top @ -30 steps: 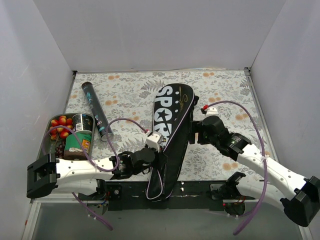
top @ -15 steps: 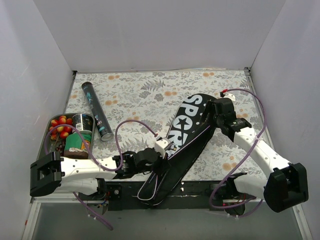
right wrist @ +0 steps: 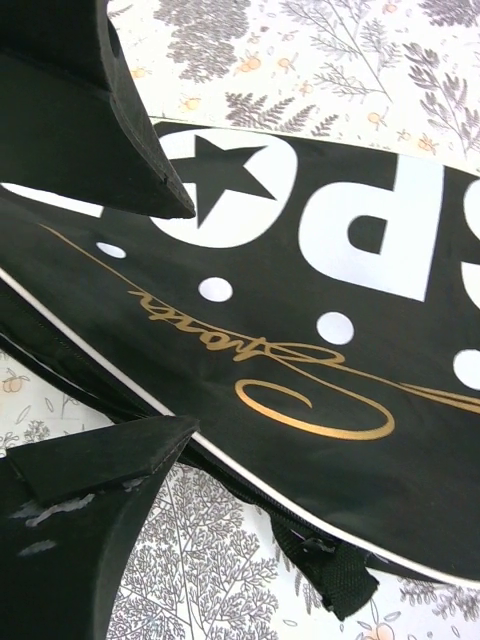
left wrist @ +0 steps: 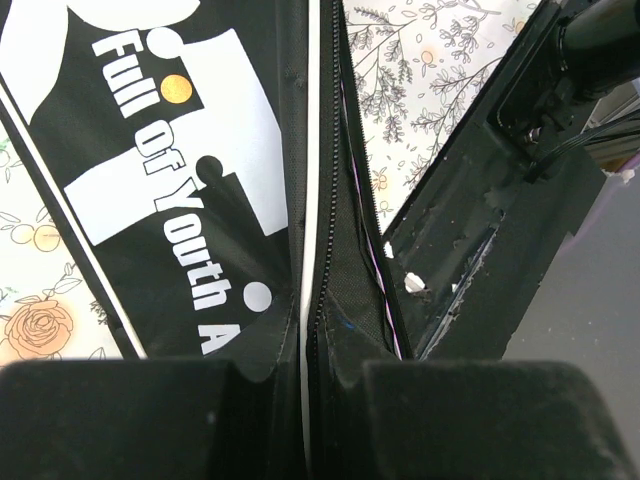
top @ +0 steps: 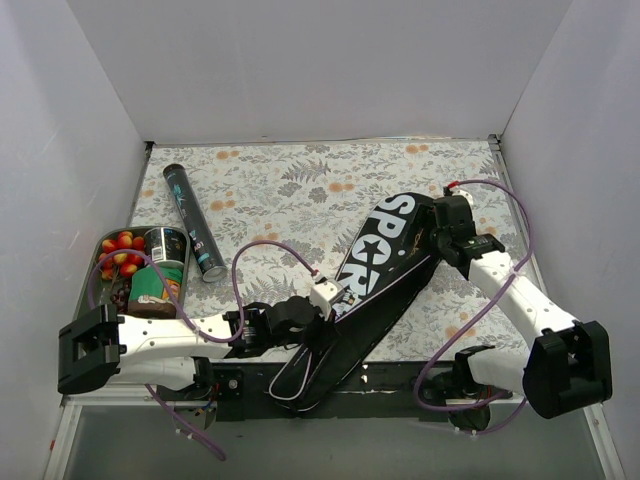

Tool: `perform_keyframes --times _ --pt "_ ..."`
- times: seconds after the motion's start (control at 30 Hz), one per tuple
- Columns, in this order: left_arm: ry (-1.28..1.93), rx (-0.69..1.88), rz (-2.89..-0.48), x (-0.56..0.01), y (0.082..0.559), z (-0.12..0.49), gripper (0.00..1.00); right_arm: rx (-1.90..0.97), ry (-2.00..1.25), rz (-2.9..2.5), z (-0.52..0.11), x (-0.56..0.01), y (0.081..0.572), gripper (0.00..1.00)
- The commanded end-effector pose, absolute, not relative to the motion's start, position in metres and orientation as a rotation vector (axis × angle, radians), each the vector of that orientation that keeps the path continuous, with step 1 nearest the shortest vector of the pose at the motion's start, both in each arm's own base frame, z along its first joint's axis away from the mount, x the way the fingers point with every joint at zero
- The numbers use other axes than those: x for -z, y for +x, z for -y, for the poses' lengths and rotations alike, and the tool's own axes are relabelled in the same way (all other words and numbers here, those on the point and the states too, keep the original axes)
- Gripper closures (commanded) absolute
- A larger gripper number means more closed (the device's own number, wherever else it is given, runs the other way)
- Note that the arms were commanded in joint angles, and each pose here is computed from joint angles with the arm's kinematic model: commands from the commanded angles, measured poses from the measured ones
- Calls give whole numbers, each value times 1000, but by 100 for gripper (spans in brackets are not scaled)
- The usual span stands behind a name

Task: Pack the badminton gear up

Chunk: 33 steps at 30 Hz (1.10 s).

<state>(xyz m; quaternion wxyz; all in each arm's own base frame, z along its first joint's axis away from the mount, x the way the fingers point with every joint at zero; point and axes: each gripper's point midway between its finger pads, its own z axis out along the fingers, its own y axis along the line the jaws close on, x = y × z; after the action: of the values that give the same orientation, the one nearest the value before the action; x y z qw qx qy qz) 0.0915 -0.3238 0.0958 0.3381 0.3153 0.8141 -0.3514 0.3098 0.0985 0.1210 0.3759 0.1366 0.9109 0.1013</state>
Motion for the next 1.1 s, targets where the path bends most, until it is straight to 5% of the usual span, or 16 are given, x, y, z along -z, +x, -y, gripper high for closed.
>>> perform_keyframes --times 0.0,0.27,0.37,0.4,0.43,0.73,0.87,0.93,1.07 --pt "844 944 -2043 -122 93 334 100 -336 289 -2373 -106 -122 292 14" --pt "901 811 -2037 -122 108 340 100 -456 263 -2451 -117 -97 258 15" --pt "952 807 -2029 -127 107 347 46 -444 248 -2467 -115 -93 253 15" --pt "989 827 -2038 -124 102 350 10 -444 241 -2467 -115 -94 253 15" --pt "1015 835 -2048 -123 98 351 2 -440 232 -2469 -115 -97 253 15" --pt "1066 1015 -2075 -144 71 359 2 -414 114 -2409 -111 -132 255 16" --pt "945 947 -2086 -139 87 354 3 -394 99 -2368 -111 -143 267 25" --pt "892 941 -2095 -128 90 351 10 -397 91 -2346 -114 -148 278 34" --pt "785 1030 -2081 -114 90 346 48 -405 65 -2365 -122 -141 295 63"
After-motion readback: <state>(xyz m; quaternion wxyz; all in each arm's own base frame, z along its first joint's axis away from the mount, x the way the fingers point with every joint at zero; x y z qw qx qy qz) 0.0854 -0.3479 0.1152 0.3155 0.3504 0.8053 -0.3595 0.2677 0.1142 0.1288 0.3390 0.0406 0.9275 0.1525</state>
